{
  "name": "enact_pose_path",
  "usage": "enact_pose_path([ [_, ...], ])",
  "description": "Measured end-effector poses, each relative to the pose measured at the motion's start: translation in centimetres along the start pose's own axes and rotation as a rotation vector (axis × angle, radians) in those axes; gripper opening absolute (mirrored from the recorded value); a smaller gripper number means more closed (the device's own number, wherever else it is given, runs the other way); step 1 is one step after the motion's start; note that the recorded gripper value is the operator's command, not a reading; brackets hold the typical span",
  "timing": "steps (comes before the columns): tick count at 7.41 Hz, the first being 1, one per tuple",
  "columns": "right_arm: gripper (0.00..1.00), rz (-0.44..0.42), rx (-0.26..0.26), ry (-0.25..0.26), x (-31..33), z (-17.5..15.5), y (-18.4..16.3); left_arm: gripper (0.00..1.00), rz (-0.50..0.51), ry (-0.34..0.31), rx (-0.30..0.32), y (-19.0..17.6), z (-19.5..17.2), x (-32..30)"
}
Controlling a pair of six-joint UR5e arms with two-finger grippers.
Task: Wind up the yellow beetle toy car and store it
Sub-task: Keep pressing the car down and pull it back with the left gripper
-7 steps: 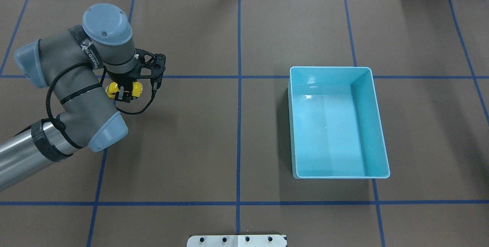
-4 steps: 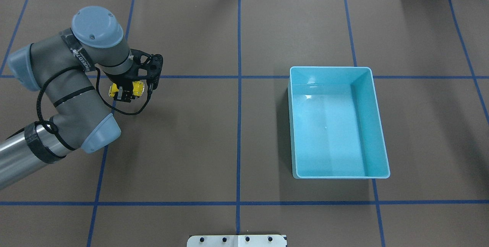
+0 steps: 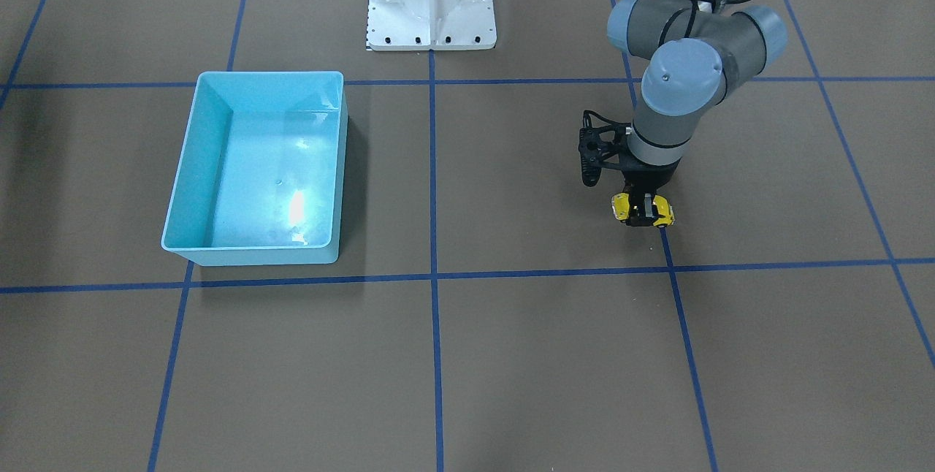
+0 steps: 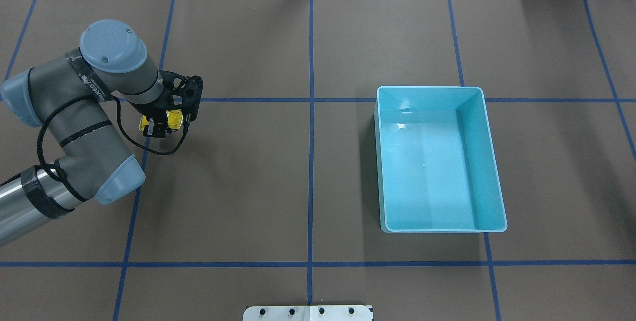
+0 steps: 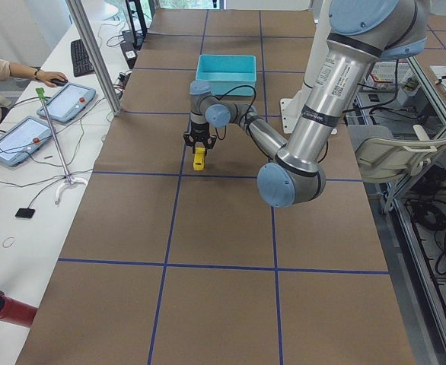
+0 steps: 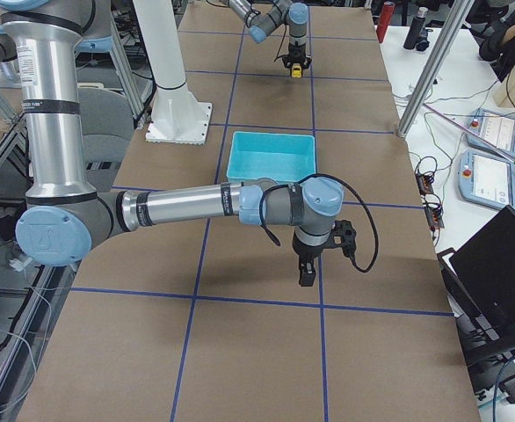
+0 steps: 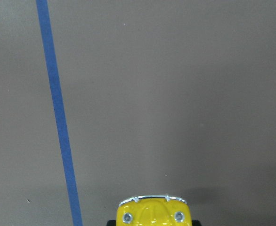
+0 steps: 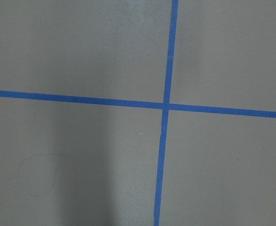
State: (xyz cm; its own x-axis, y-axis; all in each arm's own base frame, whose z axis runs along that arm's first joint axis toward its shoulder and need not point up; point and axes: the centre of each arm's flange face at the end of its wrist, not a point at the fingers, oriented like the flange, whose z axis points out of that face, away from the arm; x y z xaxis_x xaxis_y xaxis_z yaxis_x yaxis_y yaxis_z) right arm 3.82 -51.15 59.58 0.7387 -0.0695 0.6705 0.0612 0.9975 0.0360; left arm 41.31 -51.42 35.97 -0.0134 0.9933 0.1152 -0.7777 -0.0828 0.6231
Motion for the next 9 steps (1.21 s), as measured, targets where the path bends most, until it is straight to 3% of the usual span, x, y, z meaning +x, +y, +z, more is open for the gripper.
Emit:
enact_pose_path([
  [9,1.0,-0.007,0.006,-0.002,-0.3,-0.4,-0.2,0.0,0.07,0.024,0.046,2.2,2.8,1.1],
])
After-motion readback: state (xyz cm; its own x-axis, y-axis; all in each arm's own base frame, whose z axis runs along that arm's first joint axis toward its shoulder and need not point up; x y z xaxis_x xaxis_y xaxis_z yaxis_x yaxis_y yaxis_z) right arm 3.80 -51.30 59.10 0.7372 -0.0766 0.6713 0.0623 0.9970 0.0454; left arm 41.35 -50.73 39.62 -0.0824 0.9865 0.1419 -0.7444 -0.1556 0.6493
